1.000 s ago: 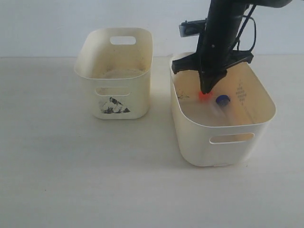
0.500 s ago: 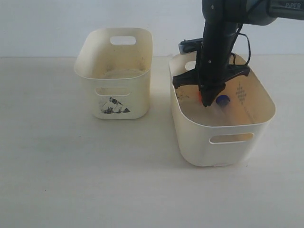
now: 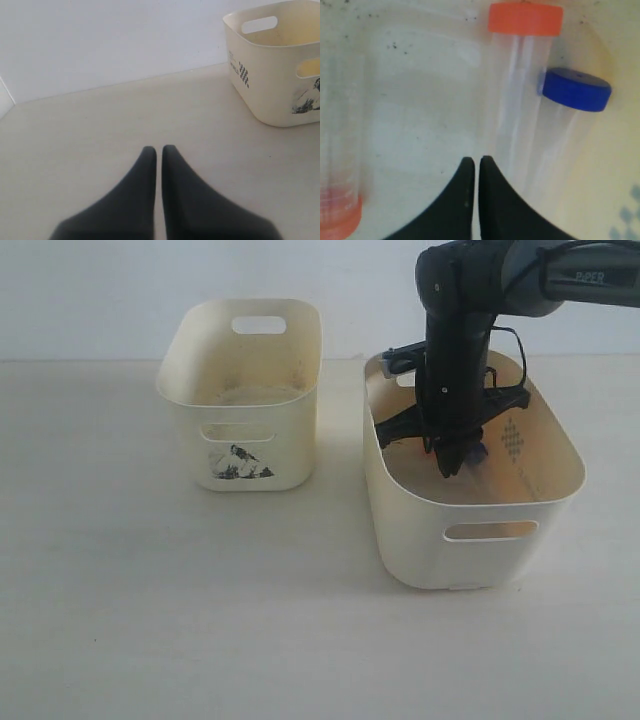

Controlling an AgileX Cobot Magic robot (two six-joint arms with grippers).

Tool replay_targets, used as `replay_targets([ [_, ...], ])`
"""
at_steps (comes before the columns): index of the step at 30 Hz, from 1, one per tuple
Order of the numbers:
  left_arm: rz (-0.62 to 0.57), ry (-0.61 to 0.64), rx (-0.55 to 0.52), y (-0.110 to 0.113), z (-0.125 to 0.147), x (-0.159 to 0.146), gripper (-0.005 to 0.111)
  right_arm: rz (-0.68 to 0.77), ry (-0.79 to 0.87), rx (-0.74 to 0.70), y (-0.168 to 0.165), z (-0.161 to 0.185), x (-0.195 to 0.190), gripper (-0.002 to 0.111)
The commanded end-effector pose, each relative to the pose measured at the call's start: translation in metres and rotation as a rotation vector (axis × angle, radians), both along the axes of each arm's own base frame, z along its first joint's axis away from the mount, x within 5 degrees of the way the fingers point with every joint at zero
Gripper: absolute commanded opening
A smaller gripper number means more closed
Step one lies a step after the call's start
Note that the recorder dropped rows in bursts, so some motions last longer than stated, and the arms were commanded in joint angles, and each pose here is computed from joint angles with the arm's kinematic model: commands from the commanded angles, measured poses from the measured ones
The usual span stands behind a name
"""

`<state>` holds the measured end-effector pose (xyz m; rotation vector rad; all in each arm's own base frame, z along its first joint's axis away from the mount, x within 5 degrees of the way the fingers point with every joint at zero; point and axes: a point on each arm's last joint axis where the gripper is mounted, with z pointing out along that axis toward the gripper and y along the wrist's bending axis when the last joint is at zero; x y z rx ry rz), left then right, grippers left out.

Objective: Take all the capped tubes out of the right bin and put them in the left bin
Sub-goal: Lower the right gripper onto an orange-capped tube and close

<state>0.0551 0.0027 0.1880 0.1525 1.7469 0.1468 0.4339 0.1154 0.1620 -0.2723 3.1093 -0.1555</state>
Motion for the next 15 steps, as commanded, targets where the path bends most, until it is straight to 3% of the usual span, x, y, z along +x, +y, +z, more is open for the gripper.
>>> replay_targets([
  [1, -0.002, -0.013, -0.017, -0.0004, 0.0021, 0.0001, 0.004, 0.004, -0.008, -0.013, -0.0031, 0.0025, 0.0009, 0.003],
  [4, -0.002, -0.013, -0.017, -0.0004, 0.0021, 0.0001, 0.004, 0.018, -0.007, -0.014, -0.0031, 0.0025, 0.0009, 0.003],
  [6, -0.002, -0.013, -0.017, -0.0004, 0.0021, 0.0001, 0.004, 0.026, -0.006, -0.014, -0.0023, 0.0025, 0.0007, 0.009],
  [12, -0.002, -0.013, -0.017, -0.0004, 0.0021, 0.0001, 0.004, 0.029, -0.006, -0.014, -0.0023, 0.0025, 0.0007, 0.061],
  [15, -0.002, -0.013, -0.017, -0.0004, 0.0021, 0.0001, 0.004, 0.024, -0.006, -0.019, -0.0027, 0.0020, 0.0009, 0.067],
])
